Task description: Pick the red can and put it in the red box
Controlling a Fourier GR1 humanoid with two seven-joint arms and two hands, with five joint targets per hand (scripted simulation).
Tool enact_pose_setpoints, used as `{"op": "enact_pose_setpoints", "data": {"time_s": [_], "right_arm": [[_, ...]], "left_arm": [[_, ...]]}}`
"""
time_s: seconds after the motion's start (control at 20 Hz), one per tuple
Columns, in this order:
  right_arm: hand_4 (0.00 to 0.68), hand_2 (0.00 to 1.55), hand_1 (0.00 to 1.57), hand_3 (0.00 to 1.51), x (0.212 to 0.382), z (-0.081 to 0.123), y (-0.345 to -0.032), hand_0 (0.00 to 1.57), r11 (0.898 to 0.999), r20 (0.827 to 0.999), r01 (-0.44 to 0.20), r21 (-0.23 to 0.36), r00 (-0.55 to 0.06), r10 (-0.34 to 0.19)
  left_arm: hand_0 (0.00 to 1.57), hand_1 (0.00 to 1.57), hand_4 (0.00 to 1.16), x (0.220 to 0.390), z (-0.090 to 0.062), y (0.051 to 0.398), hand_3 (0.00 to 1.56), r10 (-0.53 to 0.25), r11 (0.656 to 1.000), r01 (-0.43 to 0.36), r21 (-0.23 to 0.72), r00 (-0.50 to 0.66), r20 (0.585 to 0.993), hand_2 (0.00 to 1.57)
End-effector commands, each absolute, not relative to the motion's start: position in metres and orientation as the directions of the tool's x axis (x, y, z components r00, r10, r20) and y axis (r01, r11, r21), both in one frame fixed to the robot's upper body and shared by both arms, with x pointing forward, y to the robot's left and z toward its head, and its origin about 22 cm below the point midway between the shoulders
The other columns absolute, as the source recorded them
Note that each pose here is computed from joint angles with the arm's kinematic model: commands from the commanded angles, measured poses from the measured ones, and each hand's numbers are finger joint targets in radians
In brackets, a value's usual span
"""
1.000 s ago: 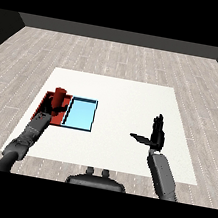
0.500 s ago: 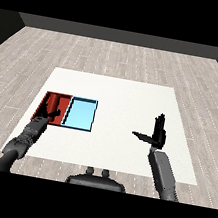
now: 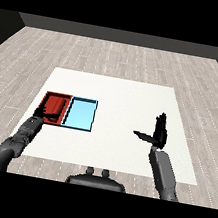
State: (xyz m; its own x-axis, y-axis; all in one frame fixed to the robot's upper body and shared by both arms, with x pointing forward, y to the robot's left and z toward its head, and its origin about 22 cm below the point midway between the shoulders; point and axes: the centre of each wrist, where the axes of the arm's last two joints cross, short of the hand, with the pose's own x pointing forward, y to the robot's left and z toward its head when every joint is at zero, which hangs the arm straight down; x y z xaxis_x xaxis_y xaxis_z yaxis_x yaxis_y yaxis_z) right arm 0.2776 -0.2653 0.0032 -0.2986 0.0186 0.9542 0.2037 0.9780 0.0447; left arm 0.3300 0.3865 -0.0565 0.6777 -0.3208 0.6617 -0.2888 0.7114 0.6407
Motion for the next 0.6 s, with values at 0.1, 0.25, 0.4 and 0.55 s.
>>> {"op": "enact_pose_setpoints", "data": {"time_s": [0.1, 0.25, 0.4, 0.55], "right_arm": [[0.000, 0.00, 0.00, 0.00, 0.275, 0.006, -0.263, 0.00, 0.980, 0.946, 0.183, 0.080, -0.324, -0.017], [0.000, 0.00, 0.00, 0.00, 0.273, -0.001, -0.253, 0.00, 0.981, 0.945, 0.179, 0.071, -0.326, -0.009], [0.000, 0.00, 0.00, 0.00, 0.271, 0.008, -0.265, 0.00, 0.990, 0.938, 0.122, 0.069, -0.346, -0.023], [0.000, 0.00, 0.00, 0.00, 0.255, 0.000, -0.257, 0.00, 0.993, 0.936, 0.098, 0.072, -0.351, -0.033]], "left_arm": [[0.00, 0.00, 0.00, 0.347, -0.046, 0.371, 0.00, -0.304, 0.713, -0.436, 0.549, 0.513, 0.803, 0.00], [0.00, 0.00, 0.00, 0.350, -0.025, 0.394, 0.00, -0.338, 0.765, -0.447, 0.463, 0.334, 0.880, 0.00], [1.36, 1.36, 0.00, 0.361, -0.023, 0.374, 0.00, -0.273, 0.849, -0.425, 0.315, 0.158, 0.949, 1.25], [1.11, 1.11, 0.00, 0.354, -0.028, 0.367, 0.00, -0.274, 0.896, -0.354, 0.266, 0.030, 0.961, 1.17]]}}
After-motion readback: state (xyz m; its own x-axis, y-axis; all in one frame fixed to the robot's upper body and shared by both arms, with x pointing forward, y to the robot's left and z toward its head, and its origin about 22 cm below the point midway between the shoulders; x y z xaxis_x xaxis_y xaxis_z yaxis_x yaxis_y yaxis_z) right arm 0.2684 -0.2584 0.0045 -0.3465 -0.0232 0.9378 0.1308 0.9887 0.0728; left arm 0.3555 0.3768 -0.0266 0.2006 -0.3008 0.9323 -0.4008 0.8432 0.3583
